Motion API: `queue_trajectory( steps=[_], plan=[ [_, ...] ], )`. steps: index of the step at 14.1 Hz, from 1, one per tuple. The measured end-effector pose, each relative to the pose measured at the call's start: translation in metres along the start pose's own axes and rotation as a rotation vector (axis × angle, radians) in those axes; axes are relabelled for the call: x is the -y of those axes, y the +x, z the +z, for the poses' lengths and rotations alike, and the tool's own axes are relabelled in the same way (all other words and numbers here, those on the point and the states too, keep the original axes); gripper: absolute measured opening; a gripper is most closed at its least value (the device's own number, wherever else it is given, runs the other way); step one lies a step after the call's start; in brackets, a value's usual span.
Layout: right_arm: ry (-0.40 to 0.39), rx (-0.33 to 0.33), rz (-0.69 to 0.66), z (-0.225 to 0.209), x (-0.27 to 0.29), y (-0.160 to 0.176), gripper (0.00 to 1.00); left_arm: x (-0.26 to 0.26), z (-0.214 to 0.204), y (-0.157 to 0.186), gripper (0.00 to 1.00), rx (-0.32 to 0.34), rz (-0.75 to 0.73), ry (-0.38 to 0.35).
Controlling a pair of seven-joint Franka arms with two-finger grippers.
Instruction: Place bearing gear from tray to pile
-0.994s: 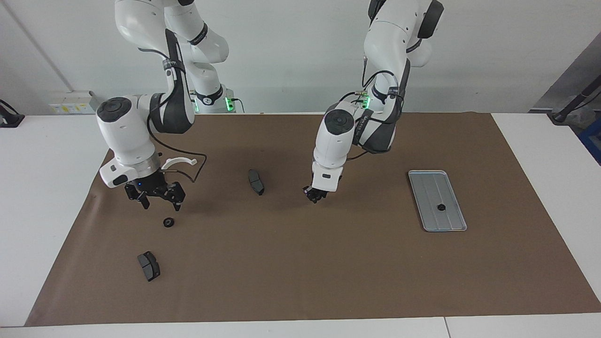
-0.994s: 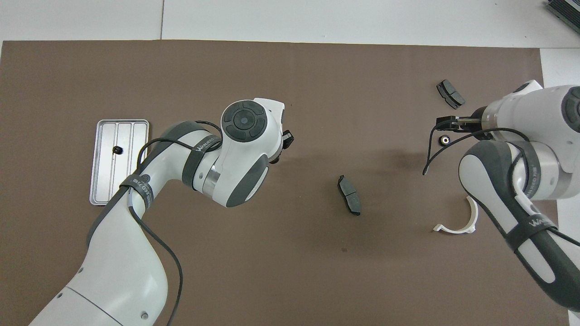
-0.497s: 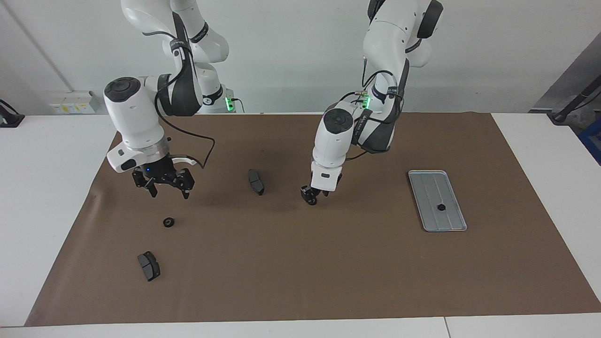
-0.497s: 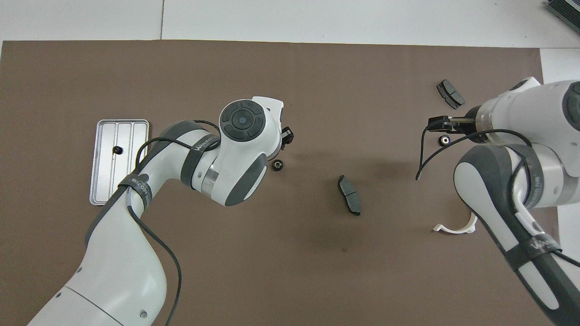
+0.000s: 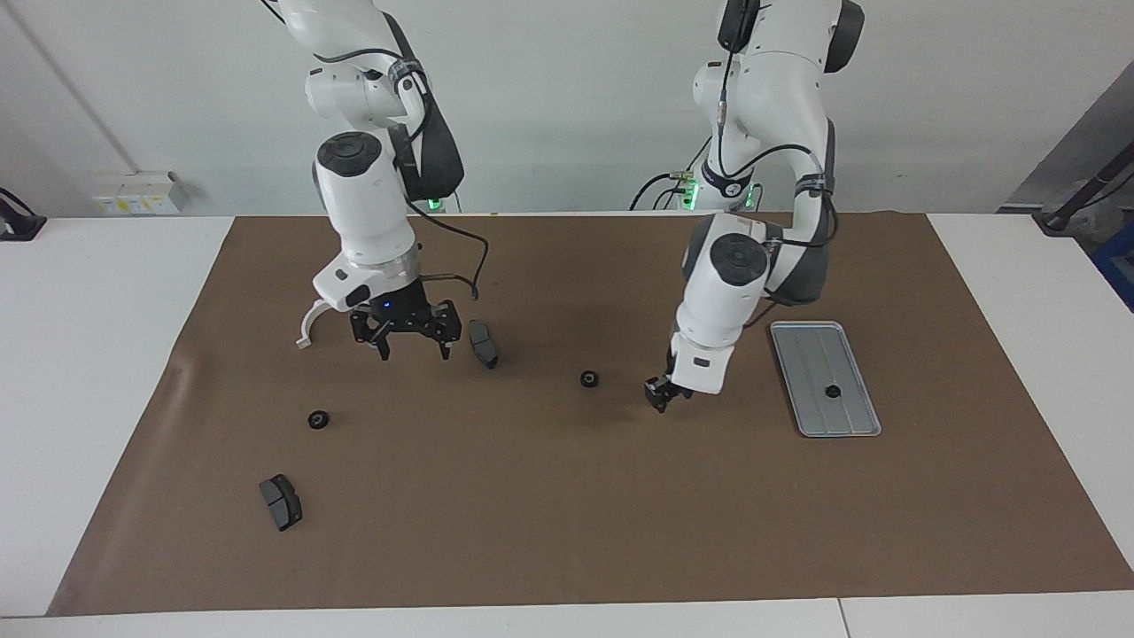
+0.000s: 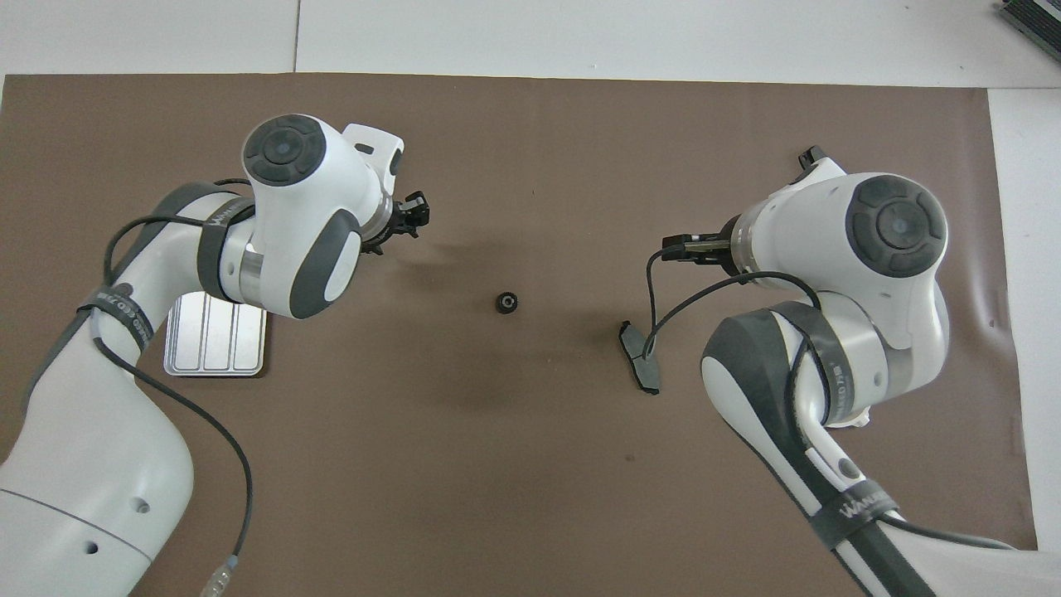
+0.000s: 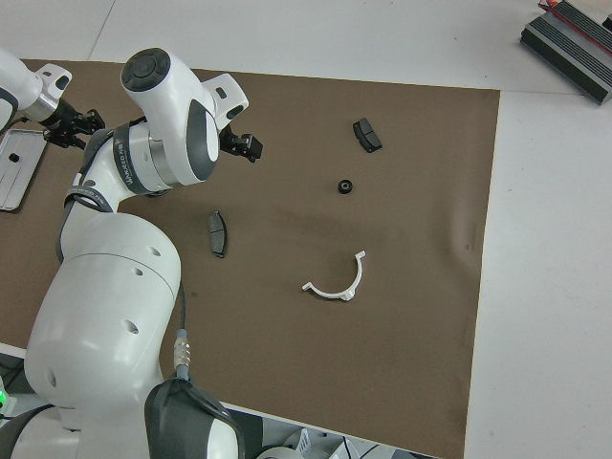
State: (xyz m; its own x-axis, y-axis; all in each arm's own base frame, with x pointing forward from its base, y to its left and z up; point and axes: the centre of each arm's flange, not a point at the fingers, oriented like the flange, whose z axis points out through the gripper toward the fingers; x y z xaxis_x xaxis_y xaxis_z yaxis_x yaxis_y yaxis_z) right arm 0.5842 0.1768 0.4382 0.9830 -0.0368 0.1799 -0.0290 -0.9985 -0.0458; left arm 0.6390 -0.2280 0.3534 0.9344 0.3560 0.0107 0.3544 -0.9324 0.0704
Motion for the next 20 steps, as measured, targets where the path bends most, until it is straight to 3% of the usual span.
queue_trajectory(
  steps=[5, 10, 13, 20],
  plan=[
    [0.036, 0.025, 0.01, 0.026, 0.099, -0.014, 1.0, 0.103, -0.004, 0.069, 0.56, 0.01, 0.153, 0.015],
    [0.029, 0.015, -0.027, 0.072, 0.16, -0.039, 1.0, 0.178, -0.003, 0.103, 0.55, 0.027, 0.286, 0.022],
    [-0.015, -0.012, -0.028, 0.107, 0.199, -0.061, 1.0, 0.203, 0.002, 0.106, 0.54, 0.048, 0.317, 0.026],
    [0.006, -0.013, -0.047, 0.137, 0.228, -0.062, 0.98, 0.24, 0.019, 0.093, 0.52, 0.11, 0.369, 0.036]
  ],
)
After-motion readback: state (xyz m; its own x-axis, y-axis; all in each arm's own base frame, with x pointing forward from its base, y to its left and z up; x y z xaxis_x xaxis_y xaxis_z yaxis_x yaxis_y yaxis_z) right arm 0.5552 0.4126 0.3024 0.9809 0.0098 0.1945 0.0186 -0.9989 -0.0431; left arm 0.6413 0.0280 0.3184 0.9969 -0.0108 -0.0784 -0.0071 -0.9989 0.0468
